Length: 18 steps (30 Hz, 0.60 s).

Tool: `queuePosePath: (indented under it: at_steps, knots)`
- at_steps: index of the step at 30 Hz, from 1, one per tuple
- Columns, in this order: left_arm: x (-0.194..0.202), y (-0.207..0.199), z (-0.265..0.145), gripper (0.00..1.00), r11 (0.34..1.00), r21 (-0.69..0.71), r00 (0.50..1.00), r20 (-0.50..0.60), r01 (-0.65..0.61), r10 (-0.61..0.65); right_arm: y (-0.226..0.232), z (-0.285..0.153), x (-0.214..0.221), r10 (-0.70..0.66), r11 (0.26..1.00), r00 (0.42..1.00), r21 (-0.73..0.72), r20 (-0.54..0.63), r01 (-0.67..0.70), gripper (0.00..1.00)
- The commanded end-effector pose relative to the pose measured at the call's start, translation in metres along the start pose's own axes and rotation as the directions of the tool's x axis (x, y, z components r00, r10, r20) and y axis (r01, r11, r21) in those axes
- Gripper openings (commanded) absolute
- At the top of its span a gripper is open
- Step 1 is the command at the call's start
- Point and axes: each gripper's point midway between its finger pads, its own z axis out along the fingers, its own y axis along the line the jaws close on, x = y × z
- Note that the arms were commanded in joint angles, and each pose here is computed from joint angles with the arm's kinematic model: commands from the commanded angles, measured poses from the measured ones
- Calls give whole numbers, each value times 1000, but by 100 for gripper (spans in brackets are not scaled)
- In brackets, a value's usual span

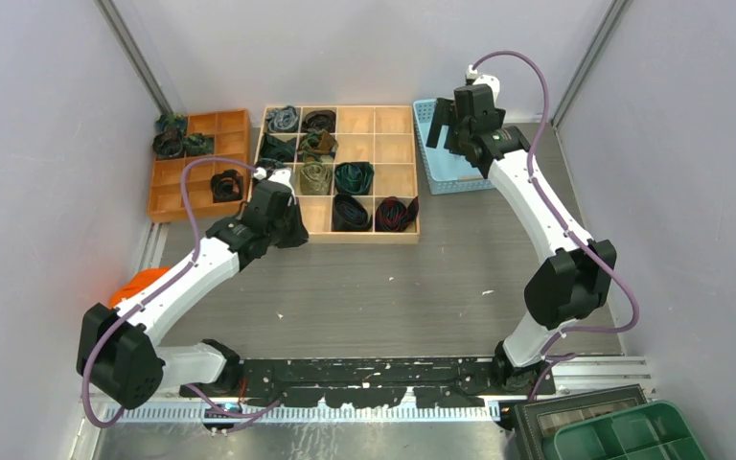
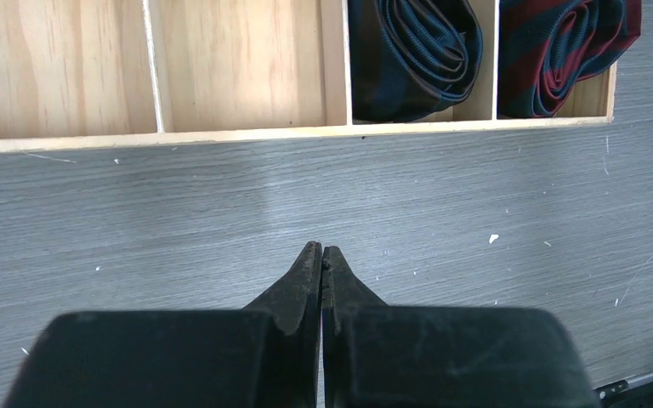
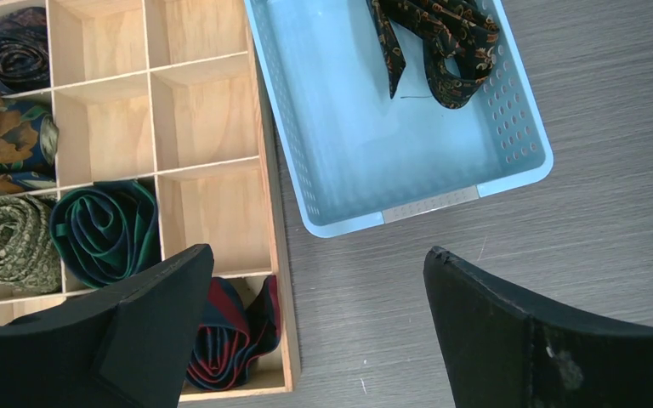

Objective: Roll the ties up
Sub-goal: Pick up the tie from the bin.

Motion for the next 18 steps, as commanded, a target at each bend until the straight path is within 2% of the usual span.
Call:
queuePosePath:
  at_steps: [1, 5, 9, 18]
  knots:
    - [-11, 0, -8, 0, 1000, 7, 999, 49, 16, -16, 3, -17, -22, 9, 999, 997, -36, 82, -6, 100]
    - [-11, 0, -8, 0, 1000, 6, 999, 50, 14, -15, 1, -3, -15, -19, 1000, 998, -11, 58, 20, 100]
    - [-12, 0, -7, 0, 1000, 4, 999, 50, 15, -15, -11, 30, -12, -8, 998, 1000, 68, 20, 7, 100]
    - [-9, 6, -4, 0, 1000, -17, 999, 50, -4, 5, -40, 137, 2, 17, 974, 997, 226, -69, -1, 100]
